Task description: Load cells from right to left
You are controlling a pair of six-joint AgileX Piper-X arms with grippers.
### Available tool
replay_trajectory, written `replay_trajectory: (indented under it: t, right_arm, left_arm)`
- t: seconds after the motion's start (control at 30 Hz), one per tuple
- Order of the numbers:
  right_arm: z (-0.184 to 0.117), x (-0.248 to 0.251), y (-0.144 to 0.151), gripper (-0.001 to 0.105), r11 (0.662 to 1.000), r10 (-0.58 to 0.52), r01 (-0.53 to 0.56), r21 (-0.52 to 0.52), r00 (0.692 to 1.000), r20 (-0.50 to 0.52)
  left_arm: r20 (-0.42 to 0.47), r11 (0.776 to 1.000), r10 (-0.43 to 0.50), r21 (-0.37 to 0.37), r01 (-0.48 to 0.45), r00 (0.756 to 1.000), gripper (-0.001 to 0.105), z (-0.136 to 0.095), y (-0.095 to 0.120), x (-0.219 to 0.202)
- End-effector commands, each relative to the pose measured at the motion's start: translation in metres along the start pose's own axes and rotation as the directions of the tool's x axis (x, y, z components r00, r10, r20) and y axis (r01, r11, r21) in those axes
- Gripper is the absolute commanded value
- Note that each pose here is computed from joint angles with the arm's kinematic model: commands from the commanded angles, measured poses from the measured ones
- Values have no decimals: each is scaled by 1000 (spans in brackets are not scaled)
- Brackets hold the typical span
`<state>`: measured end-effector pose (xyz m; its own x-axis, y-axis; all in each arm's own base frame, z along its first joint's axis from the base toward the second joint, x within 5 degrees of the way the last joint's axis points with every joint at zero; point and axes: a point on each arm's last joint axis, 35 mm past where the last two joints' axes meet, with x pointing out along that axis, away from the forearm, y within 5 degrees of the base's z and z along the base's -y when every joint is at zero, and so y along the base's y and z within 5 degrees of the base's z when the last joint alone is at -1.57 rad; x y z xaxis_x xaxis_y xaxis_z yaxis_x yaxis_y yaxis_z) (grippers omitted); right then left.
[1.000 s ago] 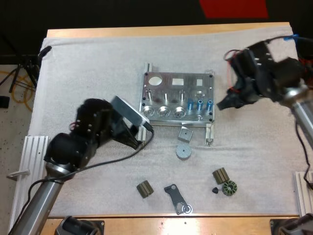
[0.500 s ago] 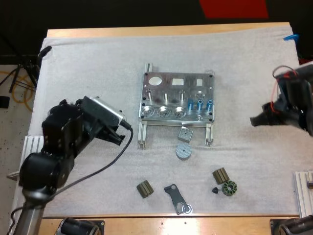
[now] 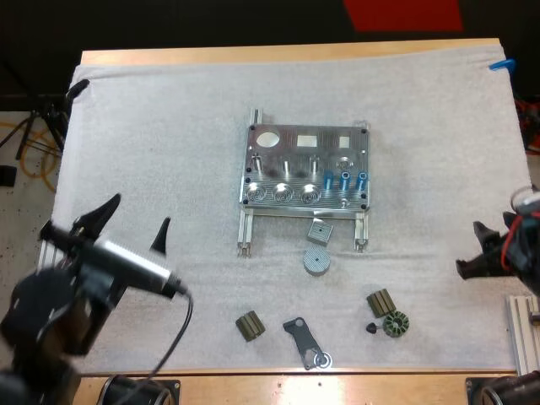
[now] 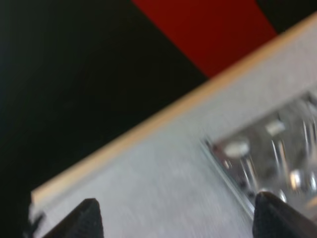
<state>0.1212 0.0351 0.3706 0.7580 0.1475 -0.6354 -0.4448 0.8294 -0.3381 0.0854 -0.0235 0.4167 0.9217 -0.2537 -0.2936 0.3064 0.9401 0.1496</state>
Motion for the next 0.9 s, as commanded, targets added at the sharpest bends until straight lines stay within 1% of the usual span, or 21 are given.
replay_trajectory:
  t: [0.0, 0.1, 0.17, 0.27, 0.37, 0.43, 0.5, 0.53, 0.63, 0.7, 0.77, 0.8, 0.87]
  right_arm:
    - [-2, -7, 0, 42, 1000, -11, 10, 9, 998, 55]
    - [-12, -20, 4, 42, 1000, -6, 4, 14, 994, 113]
    - [-16, -28, 5, 42, 999, -14, 9, 37, 989, 145]
    - [-22, -42, 6, 42, 998, -32, 20, 65, 980, 196]
    - [-28, -56, 8, 42, 997, -54, 37, 72, 968, 247]
    - [-32, -63, 8, 42, 996, -65, 46, 75, 960, 273]
    - [-36, -71, 9, 42, 995, -78, 54, 87, 950, 302]
    - [-37, -73, 9, 42, 994, -80, 54, 92, 948, 307]
    - [-42, -80, 11, 42, 993, -90, 58, 105, 940, 329]
    - [-45, -83, 12, 42, 993, -92, 60, 106, 937, 336]
    - [-48, -84, 13, 42, 993, -86, 55, 104, 943, 322]
    - [-52, -83, 14, 42, 993, -75, 45, 108, 952, 296]
    - [-58, -82, 17, 42, 992, -55, 25, 123, 966, 251]
  left_arm:
    - [39, 1000, 21, 4, -21, 999, 63, 0, 0, -13]
    - [66, 1000, 25, 3, -26, 998, 63, -5, 0, -30]
    - [46, 1000, 22, 4, -23, 999, 63, -10, -1, -37]
    - [-8, 1000, 14, 2, -14, 1000, 63, -21, -3, -46]
    - [0, 1000, 15, -2, -15, 1000, 63, -27, -4, -58]
    - [14, 1000, 15, -22, -15, 1000, 63, -30, -4, -66]
    - [24, 998, 17, -59, -15, 1000, 63, -38, -5, -75]
    - [26, 997, 17, -71, -15, 1000, 63, -39, -6, -76]
    - [57, 995, 22, -101, -16, 998, 63, -56, -8, -85]
    - [81, 991, 26, -133, -15, 996, 63, -69, -10, -90]
    - [97, 987, 28, -159, -13, 995, 63, -79, -12, -93]
    - [79, 982, 26, -188, -10, 997, 63, -82, -12, -89]
    - [55, 975, 22, -222, -9, 998, 63, -85, -13, -85]
